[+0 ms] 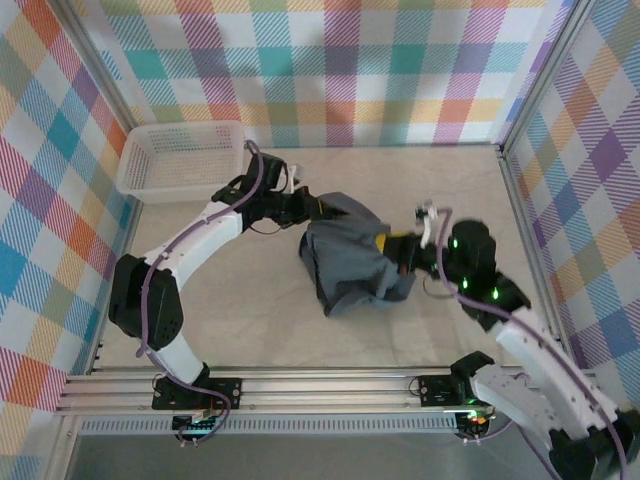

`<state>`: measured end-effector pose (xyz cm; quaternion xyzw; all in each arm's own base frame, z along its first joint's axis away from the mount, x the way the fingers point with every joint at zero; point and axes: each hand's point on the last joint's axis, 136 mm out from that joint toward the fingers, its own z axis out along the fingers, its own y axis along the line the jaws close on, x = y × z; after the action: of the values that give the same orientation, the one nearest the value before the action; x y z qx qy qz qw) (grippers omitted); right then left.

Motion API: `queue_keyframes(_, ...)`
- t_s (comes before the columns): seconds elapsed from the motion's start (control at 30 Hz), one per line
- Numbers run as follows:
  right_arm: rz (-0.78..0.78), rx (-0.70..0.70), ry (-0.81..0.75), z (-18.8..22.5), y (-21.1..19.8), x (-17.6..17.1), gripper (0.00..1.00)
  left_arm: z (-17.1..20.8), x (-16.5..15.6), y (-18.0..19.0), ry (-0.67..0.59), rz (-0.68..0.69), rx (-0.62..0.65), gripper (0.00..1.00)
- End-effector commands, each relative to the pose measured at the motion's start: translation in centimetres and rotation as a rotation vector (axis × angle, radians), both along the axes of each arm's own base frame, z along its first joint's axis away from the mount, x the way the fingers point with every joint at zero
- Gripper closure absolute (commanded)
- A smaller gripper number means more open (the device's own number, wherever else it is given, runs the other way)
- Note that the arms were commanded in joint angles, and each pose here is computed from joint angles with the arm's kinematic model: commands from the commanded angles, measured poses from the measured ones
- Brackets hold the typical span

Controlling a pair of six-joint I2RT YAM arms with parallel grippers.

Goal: Fold the inside-out t-shirt

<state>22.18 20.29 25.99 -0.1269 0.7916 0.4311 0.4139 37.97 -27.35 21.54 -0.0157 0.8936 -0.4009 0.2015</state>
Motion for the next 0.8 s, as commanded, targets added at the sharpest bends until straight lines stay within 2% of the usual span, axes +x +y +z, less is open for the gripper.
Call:
queue_keyframes(0.0,0.052,-0.038,0.309,-10.6,0.3,-4.2,1.00,1.4,-0.6,1.5,-0.050,0.027,0.020,1.00)
queue_keyframes(0.03,0.090,-0.068,0.405,-13.0,0.4,-5.9,0.97,0.8,-0.9,1.5,-0.037,0.017,0.022,1.00)
queue_keyframes(0.07,0.122,-0.084,0.449,-13.7,0.6,-6.8,0.87,0.2,-1.2,1.5,-0.024,0.007,0.018,1.00)
queue_keyframes(0.1,0.168,-0.101,0.482,-13.7,0.9,-7.6,0.69,-0.3,-1.6,1.3,-0.011,-0.006,0.011,1.00)
queue_keyframes(0.13,0.194,-0.121,0.484,-13.1,1.0,-7.8,0.60,-0.9,-2.0,1.1,0.001,-0.020,0.004,1.00)
queue_keyframes(0.2,0.157,-0.198,0.442,-11.6,0.6,-6.6,0.42,-1.5,-2.7,0.9,0.010,-0.037,-0.002,1.00)
queue_keyframes(0.23,0.083,-0.244,0.392,-10.7,-0.1,-4.8,0.37,-1.7,-3.0,0.8,0.016,-0.046,-0.005,1.00)
queue_keyframes(0.3,0.002,-0.291,0.280,-8.8,-0.3,-1.7,0.36,-1.4,-3.5,0.1,0.021,-0.074,-0.023,1.00)
queue_keyframes(0.43,0.022,-0.389,0.073,-6.9,2.2,4.4,0.32,0.5,-4.0,-1.2,-0.014,-0.118,-0.039,1.00)
queue_keyframes(0.6,0.054,-0.468,0.048,-8.7,5.4,9.7,0.31,2.4,-4.0,-1.4,-0.039,-0.121,-0.044,1.00)
queue_keyframes(0.7,0.036,-0.486,0.090,-10.5,6.6,12.0,0.35,3.2,-4.1,-1.2,-0.055,-0.106,-0.044,1.00)
queue_keyframes(0.73,0.014,-0.490,0.100,-11.0,6.7,12.7,0.40,3.5,-4.1,-1.1,-0.060,-0.105,-0.049,1.00)
queue_keyframes(0.77,-0.005,-0.493,0.108,-11.3,6.7,13.2,0.49,3.5,-4.2,-1.1,-0.061,-0.103,-0.049,1.00)
